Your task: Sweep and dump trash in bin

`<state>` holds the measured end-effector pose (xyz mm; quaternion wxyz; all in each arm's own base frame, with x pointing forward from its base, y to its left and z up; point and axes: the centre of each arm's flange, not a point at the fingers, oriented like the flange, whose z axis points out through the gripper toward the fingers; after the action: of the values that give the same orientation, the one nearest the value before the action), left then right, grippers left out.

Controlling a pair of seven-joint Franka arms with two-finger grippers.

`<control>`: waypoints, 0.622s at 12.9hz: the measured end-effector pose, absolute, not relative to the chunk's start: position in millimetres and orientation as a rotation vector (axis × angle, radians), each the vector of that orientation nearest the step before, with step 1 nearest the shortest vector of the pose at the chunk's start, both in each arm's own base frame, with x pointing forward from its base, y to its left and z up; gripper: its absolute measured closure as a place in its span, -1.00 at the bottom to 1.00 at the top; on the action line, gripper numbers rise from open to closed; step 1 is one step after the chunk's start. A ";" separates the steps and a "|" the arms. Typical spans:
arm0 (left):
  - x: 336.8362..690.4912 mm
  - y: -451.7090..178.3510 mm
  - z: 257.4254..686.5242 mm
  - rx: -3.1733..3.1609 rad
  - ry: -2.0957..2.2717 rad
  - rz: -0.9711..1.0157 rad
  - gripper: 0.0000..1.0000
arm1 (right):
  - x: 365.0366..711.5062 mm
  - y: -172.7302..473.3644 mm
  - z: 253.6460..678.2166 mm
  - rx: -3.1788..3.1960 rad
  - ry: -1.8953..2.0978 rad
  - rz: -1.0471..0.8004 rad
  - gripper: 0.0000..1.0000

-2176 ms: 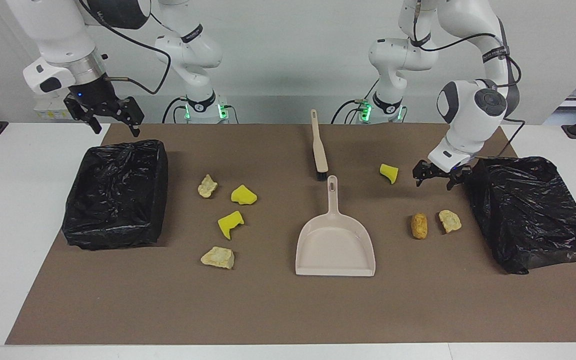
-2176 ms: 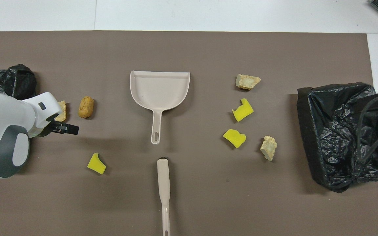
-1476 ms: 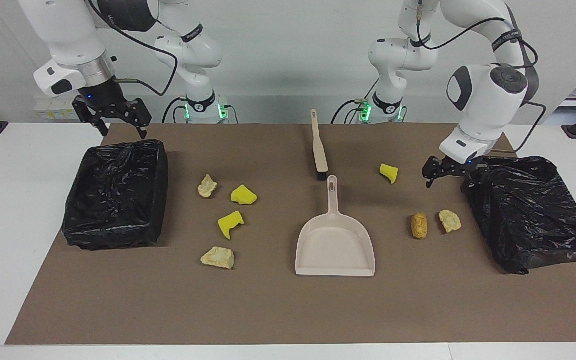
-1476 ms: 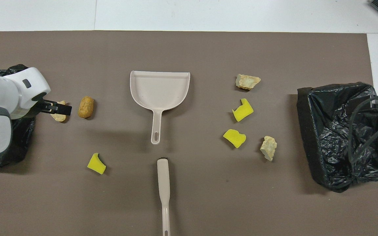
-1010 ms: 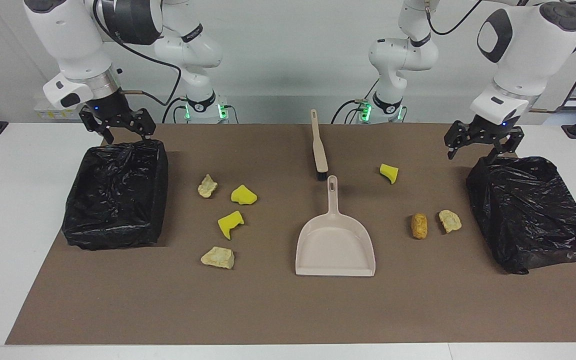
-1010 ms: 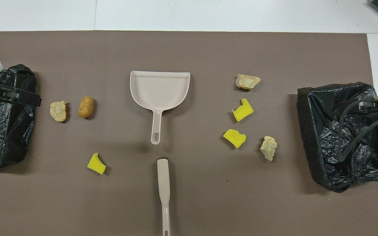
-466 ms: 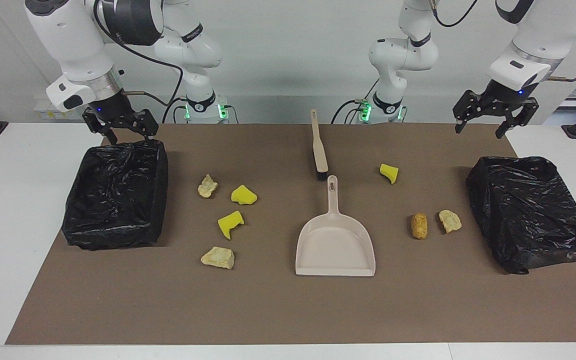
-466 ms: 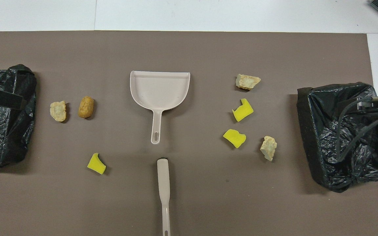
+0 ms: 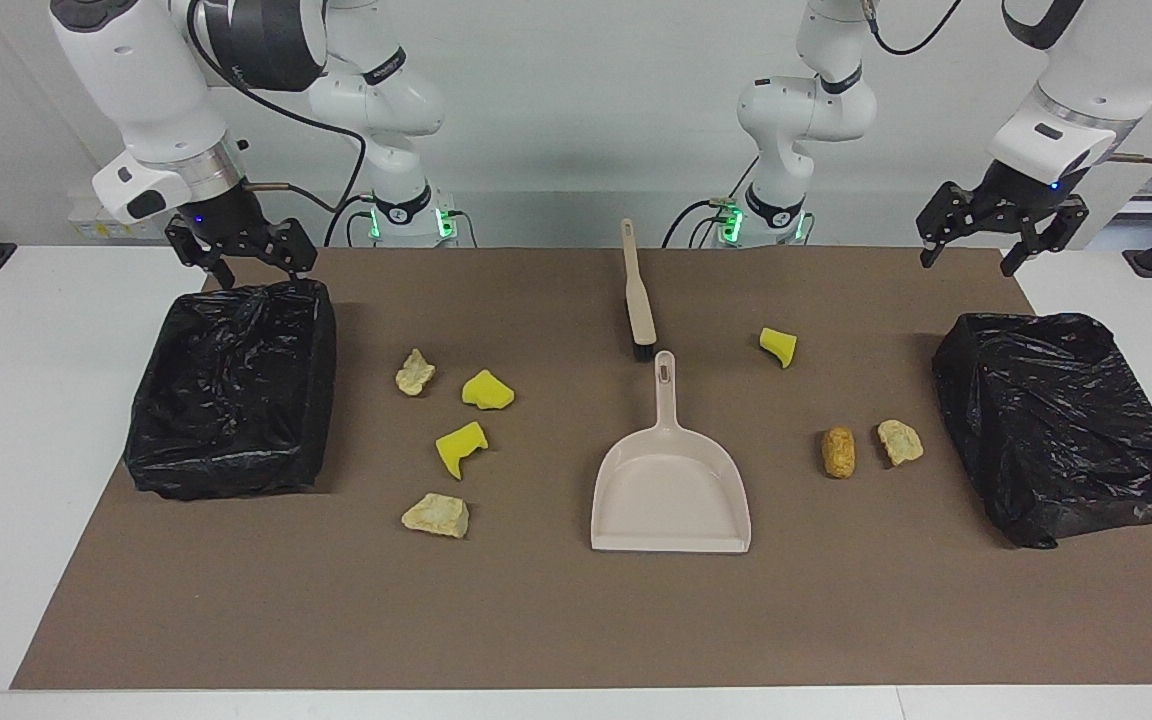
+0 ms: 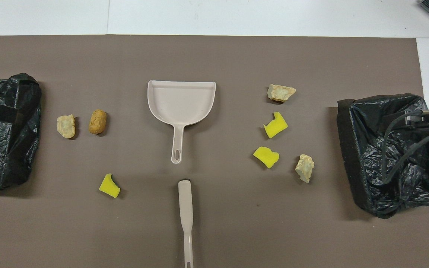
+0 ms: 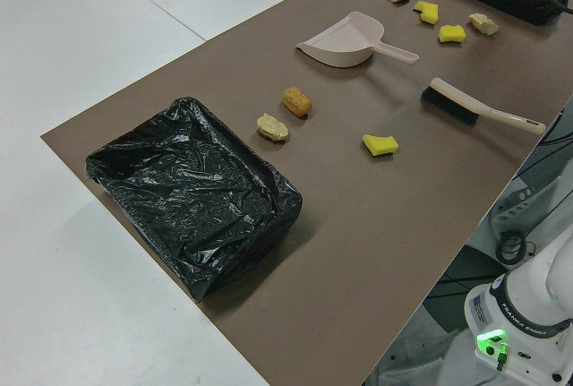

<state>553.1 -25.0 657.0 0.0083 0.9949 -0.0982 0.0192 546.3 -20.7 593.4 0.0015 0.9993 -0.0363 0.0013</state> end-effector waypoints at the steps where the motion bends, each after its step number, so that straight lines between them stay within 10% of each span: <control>1: 553.1 -23.4 656.8 3.110 -0.303 0.058 -1.00 | 546.3 -20.7 593.4 3.137 -0.114 0.004 -1.00; 8: 553.1 -23.2 656.8 3.110 -0.302 0.058 -1.00 | 545.9 -20.7 592.8 3.137 -0.114 0.000 -1.00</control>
<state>553.1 -23.2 656.8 0.0083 0.9951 -0.0966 0.0187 545.9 -20.7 592.8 0.0014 0.9993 -0.0363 0.0001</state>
